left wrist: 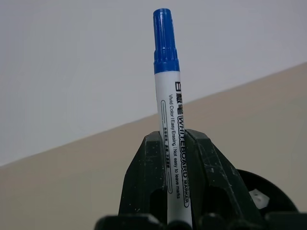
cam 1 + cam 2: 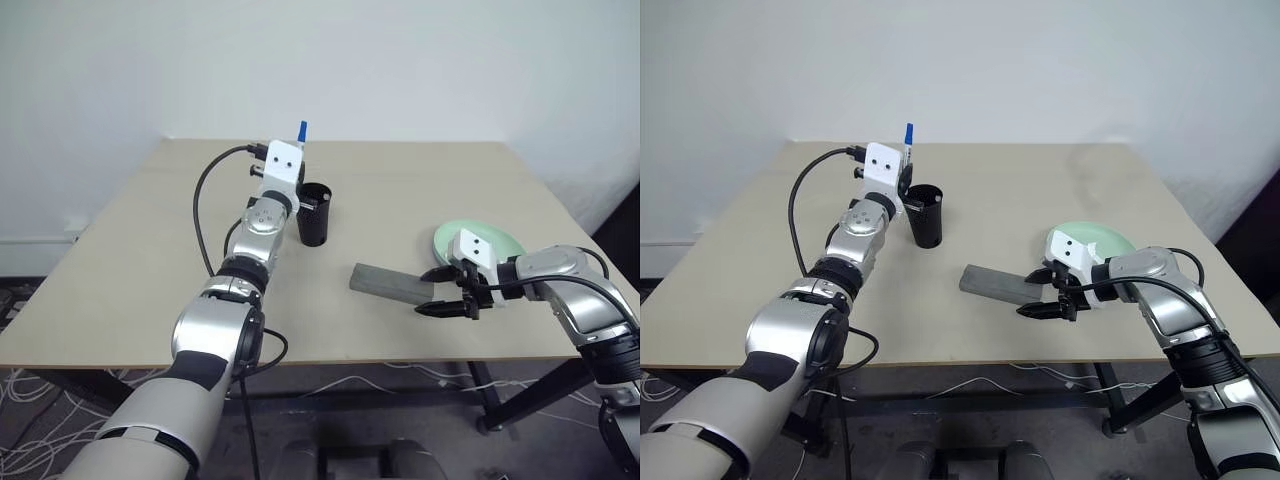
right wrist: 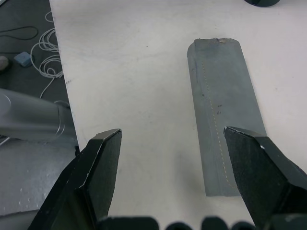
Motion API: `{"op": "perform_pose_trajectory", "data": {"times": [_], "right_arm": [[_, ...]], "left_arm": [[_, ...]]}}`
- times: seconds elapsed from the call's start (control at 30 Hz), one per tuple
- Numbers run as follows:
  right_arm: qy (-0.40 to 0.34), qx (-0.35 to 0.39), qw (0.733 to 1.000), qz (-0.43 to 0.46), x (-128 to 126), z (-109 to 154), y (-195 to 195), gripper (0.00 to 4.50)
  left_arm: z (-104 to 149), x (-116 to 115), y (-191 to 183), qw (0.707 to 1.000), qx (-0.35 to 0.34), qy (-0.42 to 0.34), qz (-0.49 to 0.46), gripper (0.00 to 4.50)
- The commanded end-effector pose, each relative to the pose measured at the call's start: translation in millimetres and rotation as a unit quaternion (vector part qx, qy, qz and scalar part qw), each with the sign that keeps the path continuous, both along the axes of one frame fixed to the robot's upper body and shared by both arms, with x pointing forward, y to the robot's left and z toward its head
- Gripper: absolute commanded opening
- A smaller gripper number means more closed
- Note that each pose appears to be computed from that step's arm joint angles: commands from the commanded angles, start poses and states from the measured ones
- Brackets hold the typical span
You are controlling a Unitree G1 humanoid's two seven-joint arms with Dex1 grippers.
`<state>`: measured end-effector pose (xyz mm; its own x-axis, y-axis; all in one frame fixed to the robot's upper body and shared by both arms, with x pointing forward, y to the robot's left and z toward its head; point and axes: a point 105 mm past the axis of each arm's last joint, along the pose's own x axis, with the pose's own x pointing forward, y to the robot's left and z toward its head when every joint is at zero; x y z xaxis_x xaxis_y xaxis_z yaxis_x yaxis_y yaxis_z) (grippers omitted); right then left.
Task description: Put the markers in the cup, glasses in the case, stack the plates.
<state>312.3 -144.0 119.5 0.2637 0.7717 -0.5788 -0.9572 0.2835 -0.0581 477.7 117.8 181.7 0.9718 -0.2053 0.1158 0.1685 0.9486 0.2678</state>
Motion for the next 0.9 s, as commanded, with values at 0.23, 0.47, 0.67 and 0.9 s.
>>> {"op": "perform_pose_trajectory", "data": {"times": [0.23, 0.47, 0.67, 0.9], "right_arm": [[-0.02, 0.01, 1.0, 0.009, -1.2, 14.0, 3.7, 3.7], [-0.019, 0.009, 1.0, 0.006, -1.5, 13.8, 2.5, 3.7], [-0.019, 0.009, 1.0, 0.006, -0.9, 13.8, 3.8, 3.7], [-0.017, 0.009, 1.0, 0.007, -2.1, 12.4, 4.7, 3.7]], "left_arm": [[31.2, 1.3, -13.7, 0.999, -0.006, -0.048, -0.01, 0.44], [24.2, 2.0, -14.2, 0.999, -0.01, -0.034, -0.003, 0.44], [18.3, 3.3, -9.4, 1.0, -0.019, -0.019, 0.013, 1.2], [19.7, 3.5, -6.5, 0.999, -0.013, -0.025, 0.021, 3.61]]}}
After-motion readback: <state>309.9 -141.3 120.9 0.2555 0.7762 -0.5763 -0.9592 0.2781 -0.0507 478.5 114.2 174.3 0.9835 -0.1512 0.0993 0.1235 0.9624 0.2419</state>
